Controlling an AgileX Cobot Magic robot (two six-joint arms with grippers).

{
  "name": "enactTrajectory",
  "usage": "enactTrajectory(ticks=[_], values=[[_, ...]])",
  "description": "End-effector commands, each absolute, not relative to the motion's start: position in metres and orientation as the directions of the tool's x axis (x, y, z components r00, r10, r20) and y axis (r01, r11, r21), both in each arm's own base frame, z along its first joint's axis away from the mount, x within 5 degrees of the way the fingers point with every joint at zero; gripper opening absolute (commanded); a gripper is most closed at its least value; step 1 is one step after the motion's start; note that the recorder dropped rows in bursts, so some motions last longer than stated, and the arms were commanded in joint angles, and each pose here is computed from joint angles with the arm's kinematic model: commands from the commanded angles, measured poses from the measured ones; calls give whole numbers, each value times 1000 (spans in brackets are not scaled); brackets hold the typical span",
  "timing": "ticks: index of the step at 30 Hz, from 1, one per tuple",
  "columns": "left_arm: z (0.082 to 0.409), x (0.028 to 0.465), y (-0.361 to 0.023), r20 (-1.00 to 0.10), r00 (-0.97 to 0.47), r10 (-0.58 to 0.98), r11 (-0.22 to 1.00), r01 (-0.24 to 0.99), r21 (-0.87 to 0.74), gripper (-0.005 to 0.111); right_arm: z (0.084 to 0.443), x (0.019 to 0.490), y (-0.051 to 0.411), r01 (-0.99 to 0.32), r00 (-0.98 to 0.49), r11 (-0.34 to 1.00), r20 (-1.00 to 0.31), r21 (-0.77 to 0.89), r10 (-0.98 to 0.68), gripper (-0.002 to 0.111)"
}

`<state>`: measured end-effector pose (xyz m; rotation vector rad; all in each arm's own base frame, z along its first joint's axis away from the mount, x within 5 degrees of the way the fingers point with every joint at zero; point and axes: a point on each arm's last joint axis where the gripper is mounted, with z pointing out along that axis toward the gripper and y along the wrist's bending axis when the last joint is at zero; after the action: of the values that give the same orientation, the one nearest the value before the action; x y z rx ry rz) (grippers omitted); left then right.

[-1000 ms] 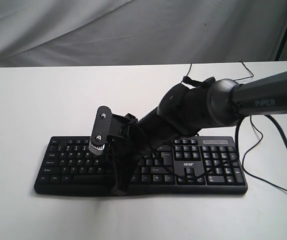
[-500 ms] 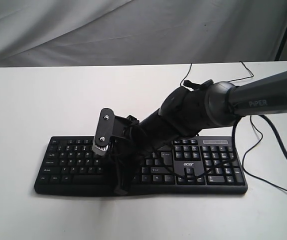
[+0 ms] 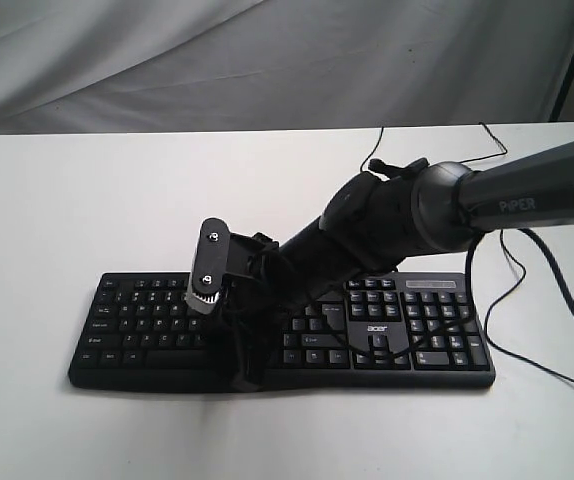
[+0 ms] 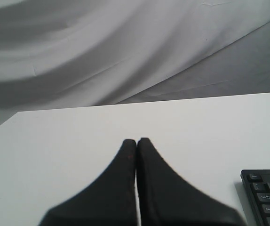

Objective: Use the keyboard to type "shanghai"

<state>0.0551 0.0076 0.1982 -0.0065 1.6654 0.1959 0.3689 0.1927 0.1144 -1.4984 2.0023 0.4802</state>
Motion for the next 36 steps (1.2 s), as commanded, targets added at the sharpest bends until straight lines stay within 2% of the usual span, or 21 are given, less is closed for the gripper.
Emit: enactTrajectory(ticks=[1,12,36], values=[[197,56,7,-988,-107,109,986,-116,121,1,116,371,191,-955,-180,290,-645,-67,-742,0],[197,56,7,-988,-107,109,986,-116,121,1,108,371,190,-955,-189,290,-632,-60,-752,0],[197,56,7,-988,-107,109,986,-116,121,1,126,380,193,-951,-206,304,-628,-52,-751,0]])
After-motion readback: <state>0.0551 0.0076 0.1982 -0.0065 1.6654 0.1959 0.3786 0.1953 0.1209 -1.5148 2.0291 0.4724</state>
